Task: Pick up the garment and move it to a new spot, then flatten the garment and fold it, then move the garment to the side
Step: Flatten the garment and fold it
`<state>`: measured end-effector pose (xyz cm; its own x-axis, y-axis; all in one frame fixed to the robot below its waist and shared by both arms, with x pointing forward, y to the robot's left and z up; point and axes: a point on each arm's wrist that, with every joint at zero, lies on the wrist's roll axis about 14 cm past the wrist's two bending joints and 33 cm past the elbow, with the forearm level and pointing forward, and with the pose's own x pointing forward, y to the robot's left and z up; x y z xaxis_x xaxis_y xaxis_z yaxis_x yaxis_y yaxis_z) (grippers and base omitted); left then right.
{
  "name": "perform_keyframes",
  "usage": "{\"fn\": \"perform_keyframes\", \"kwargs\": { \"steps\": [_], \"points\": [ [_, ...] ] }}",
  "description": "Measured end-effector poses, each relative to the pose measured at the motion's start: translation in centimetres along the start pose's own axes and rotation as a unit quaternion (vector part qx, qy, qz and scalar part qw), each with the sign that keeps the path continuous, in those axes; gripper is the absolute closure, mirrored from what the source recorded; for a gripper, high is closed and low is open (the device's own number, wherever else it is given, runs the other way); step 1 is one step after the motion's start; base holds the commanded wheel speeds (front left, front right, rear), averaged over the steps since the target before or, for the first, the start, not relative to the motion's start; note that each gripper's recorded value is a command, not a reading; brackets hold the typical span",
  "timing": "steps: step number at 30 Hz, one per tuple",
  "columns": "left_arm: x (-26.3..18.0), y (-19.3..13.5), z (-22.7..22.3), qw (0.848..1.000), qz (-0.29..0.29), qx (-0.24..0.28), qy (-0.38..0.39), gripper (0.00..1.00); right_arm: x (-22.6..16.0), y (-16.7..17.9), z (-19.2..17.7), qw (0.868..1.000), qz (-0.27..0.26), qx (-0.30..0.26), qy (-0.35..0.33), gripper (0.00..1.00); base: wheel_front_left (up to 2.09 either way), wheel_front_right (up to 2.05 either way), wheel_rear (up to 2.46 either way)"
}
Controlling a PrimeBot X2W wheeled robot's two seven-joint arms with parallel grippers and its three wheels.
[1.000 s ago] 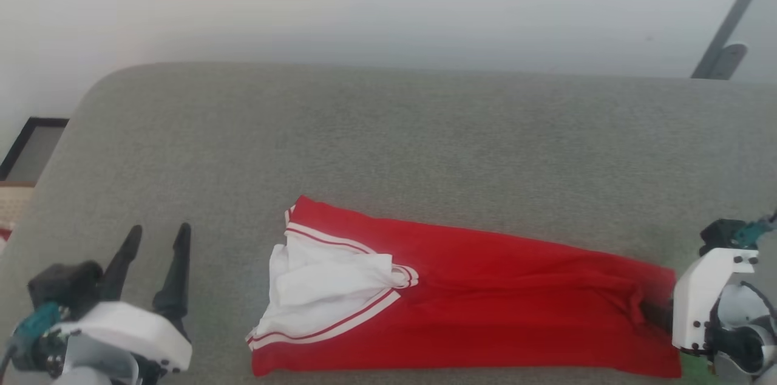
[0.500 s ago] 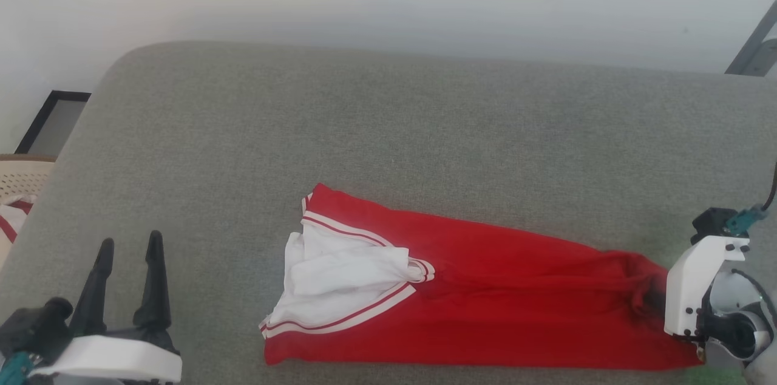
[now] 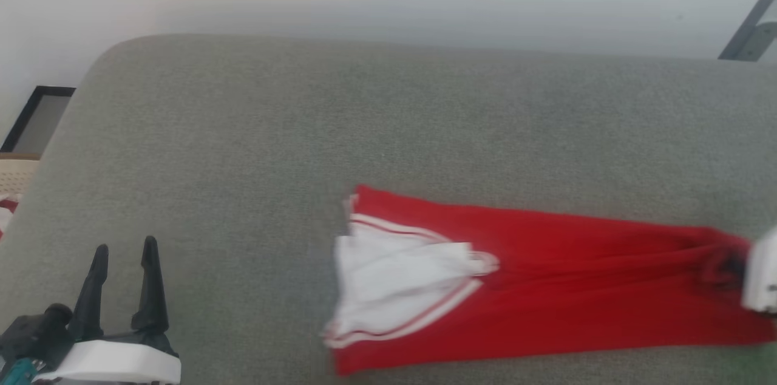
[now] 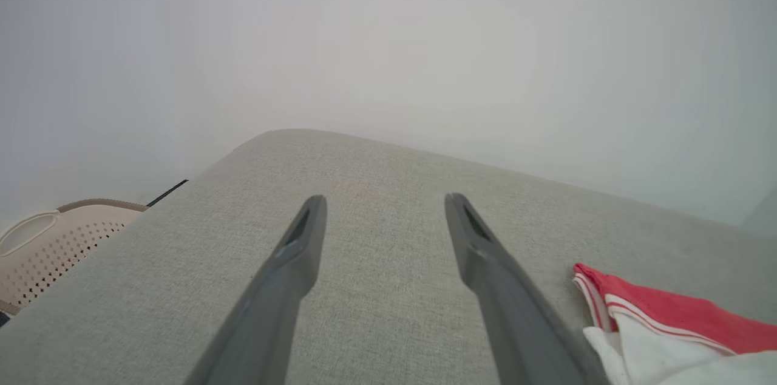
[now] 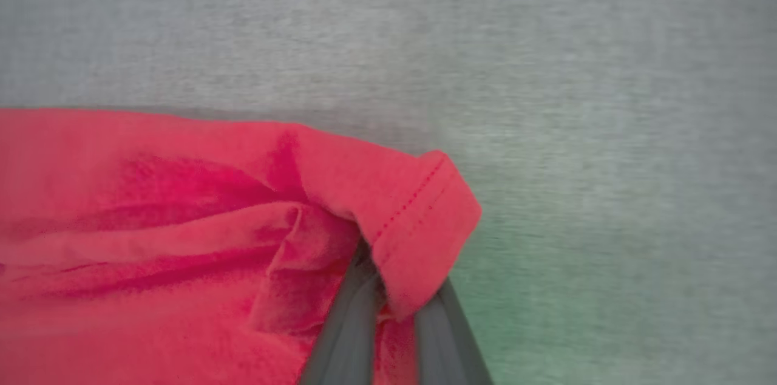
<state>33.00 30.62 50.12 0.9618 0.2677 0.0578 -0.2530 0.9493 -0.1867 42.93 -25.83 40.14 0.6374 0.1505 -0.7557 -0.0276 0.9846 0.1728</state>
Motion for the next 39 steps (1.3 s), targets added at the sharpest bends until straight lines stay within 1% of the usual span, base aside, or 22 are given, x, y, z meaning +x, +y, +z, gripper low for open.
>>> {"fn": "perform_keyframes", "kwargs": {
  "steps": [5,8,10,13,16,17,19,24,29,32,35,39],
  "points": [
    [0.6,-0.9,-0.5,1.000,-0.012,-0.001,0.006,0.00,-1.4,-5.1,1.2,0.998,-0.067,0.005,-0.013,1.00,0.00,0.00,0.00],
    [1.1,-1.6,-0.6,1.000,-0.021,-0.005,0.007,0.00,-2.1,-7.0,1.9,0.995,-0.094,0.004,-0.018,1.00,0.00,0.00,0.00],
    [1.4,-1.8,-0.7,1.000,-0.026,-0.008,0.007,0.00,-2.2,-7.0,2.1,0.995,-0.096,-0.003,-0.019,1.00,0.00,0.00,0.00],
    [1.5,-2.0,-0.7,0.999,-0.029,-0.011,0.008,0.00,-2.0,-5.6,2.4,0.996,-0.083,-0.031,-0.020,1.00,0.00,0.00,0.00],
    [1.5,-2.1,-0.8,0.999,-0.030,-0.016,0.008,0.00,-2.0,-2.4,3.5,0.998,-0.032,-0.031,-0.036,1.00,0.00,0.00,0.00],
    [1.5,-2.1,-0.8,0.999,-0.030,-0.016,0.008,0.00,-2.0,-2.4,3.5,0.998,-0.032,-0.031,-0.036,1.00,0.00,0.00,0.00],
    [1.5,-2.2,-0.7,0.999,-0.032,-0.017,0.007,0.00,-2.1,0.5,3.6,0.998,0.009,-0.043,-0.039,1.00,0.00,0.00,0.00],
    [1.4,-2.3,-0.5,0.999,-0.035,-0.017,0.006,0.00,-3.1,6.5,3.4,0.991,0.090,-0.084,-0.043,1.00,0.00,0.00,0.00],
    [0.9,-2.2,-1.0,0.999,-0.034,-0.021,0.014,0.00,-3.9,13.9,2.6,0.974,0.179,-0.129,-0.045,1.00,0.00,0.00,0.00],
    [0.5,-2.0,-1.2,0.999,-0.032,-0.021,0.019,0.00,-3.9,17.8,1.5,0.963,0.220,-0.149,-0.038,1.00,0.00,0.00,0.00],
    [0.2,-1.7,-1.1,0.999,-0.029,-0.021,0.019,0.00,-3.8,21.2,0.4,0.952,0.255,-0.168,-0.028,1.00,0.00,0.00,0.00],
    [-0.1,-1.3,-0.6,0.999,-0.026,-0.020,0.013,0.00,-3.5,24.8,-0.9,0.938,0.285,-0.198,-0.016,1.00,0.00,0.00,0.00]
  ]
}}
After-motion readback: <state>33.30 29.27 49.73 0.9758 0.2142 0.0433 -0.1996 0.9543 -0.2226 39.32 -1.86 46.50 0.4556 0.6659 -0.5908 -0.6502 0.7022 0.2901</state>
